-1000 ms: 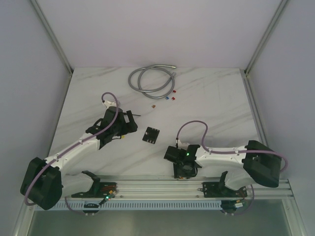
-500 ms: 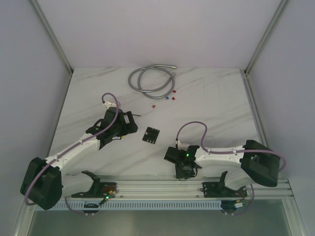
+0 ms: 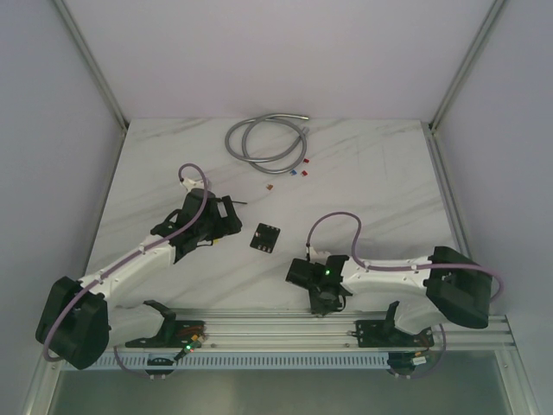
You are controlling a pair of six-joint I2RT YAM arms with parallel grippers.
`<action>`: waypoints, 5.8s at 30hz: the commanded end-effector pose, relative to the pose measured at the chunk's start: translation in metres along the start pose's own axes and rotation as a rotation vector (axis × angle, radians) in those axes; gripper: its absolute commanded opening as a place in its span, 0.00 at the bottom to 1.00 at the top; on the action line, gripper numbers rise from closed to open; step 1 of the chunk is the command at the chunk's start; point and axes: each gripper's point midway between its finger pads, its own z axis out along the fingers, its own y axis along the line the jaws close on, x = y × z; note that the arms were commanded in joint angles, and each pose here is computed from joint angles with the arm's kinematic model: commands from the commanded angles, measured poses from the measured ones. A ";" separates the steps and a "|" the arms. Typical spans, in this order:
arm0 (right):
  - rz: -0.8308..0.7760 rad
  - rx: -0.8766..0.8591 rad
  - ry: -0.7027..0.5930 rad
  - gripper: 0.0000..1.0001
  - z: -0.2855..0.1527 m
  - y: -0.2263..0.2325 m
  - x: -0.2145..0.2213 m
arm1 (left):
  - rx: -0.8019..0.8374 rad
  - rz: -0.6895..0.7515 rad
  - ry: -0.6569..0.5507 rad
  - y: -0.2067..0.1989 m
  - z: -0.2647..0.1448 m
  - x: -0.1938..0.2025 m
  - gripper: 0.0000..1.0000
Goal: Snap on the fuse box
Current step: Pick up the fuse from the center of the board, then install the fuse at the fuse box base.
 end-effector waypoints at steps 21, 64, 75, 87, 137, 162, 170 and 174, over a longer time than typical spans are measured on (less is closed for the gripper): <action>-0.336 -0.197 -0.535 0.25 -0.105 0.088 -0.148 | 0.260 -0.076 0.038 -0.047 -0.019 0.003 0.95; -0.584 -0.695 -1.368 0.28 -0.209 0.122 -0.213 | 0.860 -0.314 0.161 -0.165 -0.113 -0.037 0.33; -0.585 -0.691 -1.370 0.28 -0.207 0.124 -0.215 | 0.860 -0.312 0.209 -0.164 -0.110 -0.026 0.31; -0.593 -0.682 -1.354 0.32 -0.202 0.124 -0.215 | 0.795 -0.296 0.170 -0.155 -0.100 -0.027 0.01; -0.225 -0.554 -1.019 1.00 -0.082 0.039 -0.259 | 0.209 0.341 -0.255 -0.097 0.066 0.025 0.00; -0.222 -0.563 -1.005 1.00 -0.081 0.041 -0.260 | 0.241 0.330 -0.228 -0.099 0.066 0.034 0.00; -0.228 -0.584 -1.002 1.00 -0.082 0.045 -0.259 | 0.242 0.335 -0.225 -0.099 0.067 0.035 0.00; -0.229 -0.581 -1.000 1.00 -0.082 0.044 -0.258 | 0.230 0.341 -0.211 -0.098 0.070 0.037 0.00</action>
